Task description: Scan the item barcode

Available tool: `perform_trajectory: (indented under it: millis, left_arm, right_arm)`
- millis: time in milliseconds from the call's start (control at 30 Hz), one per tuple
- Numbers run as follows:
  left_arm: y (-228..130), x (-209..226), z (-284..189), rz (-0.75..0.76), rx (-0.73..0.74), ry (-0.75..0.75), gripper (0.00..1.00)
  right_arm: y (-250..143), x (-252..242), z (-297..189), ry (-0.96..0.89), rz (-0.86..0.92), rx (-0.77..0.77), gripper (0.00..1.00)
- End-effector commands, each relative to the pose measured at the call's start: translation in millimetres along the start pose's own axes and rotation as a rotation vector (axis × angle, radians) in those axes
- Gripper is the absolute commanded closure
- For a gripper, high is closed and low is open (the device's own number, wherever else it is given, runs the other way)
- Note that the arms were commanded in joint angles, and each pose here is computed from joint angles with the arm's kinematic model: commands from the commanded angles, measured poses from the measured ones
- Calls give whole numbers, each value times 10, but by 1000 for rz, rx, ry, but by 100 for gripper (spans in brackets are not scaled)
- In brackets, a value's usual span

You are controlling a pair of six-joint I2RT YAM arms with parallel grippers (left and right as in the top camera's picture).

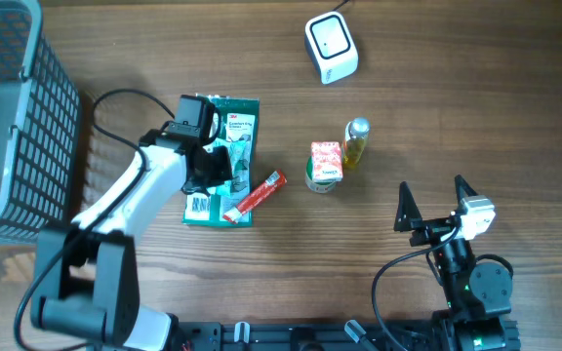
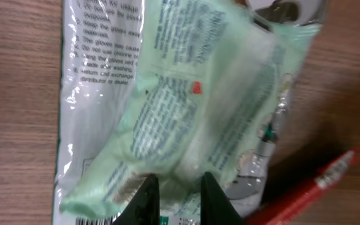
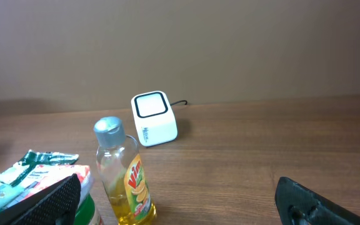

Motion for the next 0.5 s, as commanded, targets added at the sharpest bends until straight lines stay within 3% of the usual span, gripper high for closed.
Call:
perform_trajectory:
  millis: [0, 167, 267, 400, 467]
  left_arm:
    - [-60, 92, 212, -6, 54, 49, 80]
    - [-25, 72, 161, -6, 39, 40, 80]
    - [121, -1, -101, -12, -29, -1, 79]
    - [345, -132, -601, -14, -173, -89, 67]
    - [394, -137, -759, -17, -228, -107, 55]
  right_arm:
    - [9, -13, -2, -9, 3, -7, 0]
    - [9, -13, -2, -9, 4, -7, 0]
    - [9, -13, -2, -9, 4, -6, 0]
    - [9, -13, -2, -9, 3, -7, 0]
    - [9, -13, -2, -9, 3, -7, 0]
Point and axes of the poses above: each gripper's point midway between its finger pads, its own z axis out along the fingers, its own x axis along the line the jaws close on, y = z × x, the point moved 7 cm from there along -z, back along the fingers, and after that the axes turned 11 degrees about -z, right-handed, at the moved point
